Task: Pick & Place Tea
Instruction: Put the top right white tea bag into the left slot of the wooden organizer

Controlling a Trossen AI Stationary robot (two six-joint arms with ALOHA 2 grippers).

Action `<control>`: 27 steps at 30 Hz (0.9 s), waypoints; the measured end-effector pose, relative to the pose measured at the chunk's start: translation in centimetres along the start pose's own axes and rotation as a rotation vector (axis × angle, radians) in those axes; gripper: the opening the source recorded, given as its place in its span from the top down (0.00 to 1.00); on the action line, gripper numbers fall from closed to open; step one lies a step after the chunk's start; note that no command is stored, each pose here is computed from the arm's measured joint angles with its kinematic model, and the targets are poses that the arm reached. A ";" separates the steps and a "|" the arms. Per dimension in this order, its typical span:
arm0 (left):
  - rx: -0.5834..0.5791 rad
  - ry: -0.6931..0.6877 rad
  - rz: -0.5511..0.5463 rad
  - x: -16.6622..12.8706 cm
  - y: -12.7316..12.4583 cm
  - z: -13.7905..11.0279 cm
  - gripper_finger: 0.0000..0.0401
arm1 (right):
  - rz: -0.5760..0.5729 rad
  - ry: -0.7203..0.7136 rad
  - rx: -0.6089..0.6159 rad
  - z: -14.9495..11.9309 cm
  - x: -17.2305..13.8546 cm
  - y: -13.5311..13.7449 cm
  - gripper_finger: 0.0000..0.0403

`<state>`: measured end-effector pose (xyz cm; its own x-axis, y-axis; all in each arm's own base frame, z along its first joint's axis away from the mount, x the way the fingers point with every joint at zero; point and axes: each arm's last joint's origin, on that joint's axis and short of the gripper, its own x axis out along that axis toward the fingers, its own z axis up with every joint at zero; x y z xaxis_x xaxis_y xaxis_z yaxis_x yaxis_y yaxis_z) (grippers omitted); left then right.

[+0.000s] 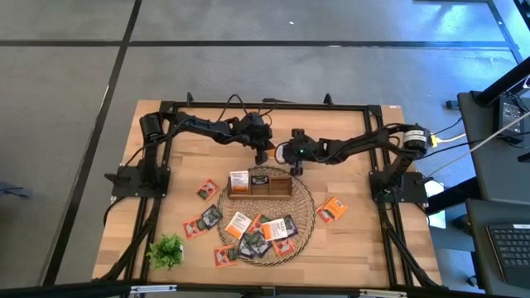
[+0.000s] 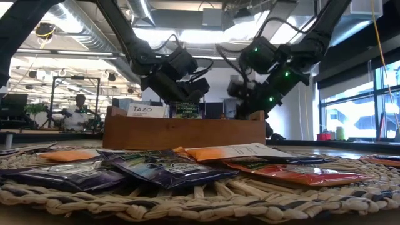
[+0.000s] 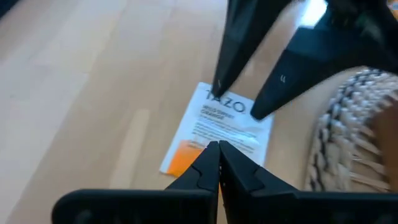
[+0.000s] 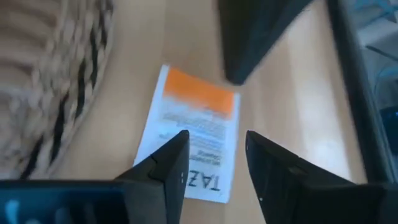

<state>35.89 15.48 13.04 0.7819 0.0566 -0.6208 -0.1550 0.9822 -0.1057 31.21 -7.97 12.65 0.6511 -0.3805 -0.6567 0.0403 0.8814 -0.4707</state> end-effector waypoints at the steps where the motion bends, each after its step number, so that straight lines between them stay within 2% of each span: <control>1: -0.002 -0.001 -0.011 0.0 0.1 0.0 1.00 | -0.009 -0.017 0.028 0.3 -0.4 -0.3 0.60; 4: -0.005 -0.001 -0.042 -0.1 0.2 0.0 1.00 | -0.015 -0.048 0.099 1.0 -1.8 -1.0 0.60; 6: -0.005 -0.003 -0.049 -0.1 0.1 0.0 1.00 | -0.013 -0.044 0.194 1.2 -2.7 -1.5 0.60; 12: -0.003 0.020 -0.065 0.6 -0.1 -0.7 1.00 | 0.026 0.053 0.723 0.2 -4.3 -2.4 0.60; 16: -0.028 0.051 -0.095 1.5 0.0 -1.6 1.00 | 0.089 0.106 0.977 -0.2 -4.1 -2.3 0.60; 21: -0.050 0.067 -0.095 1.8 0.1 -1.8 1.00 | 0.167 0.114 1.118 -0.3 -3.2 -1.8 0.60; 27: -0.060 0.109 -0.070 1.7 0.1 -2.1 1.00 | 0.145 0.187 1.224 -1.7 -1.1 -1.5 0.60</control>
<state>35.94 15.29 10.37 0.7225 -0.0348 -0.6905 -0.1409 0.9704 -0.1964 29.16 -9.35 13.11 0.5949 -0.2039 -0.7775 0.7214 0.5622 0.4045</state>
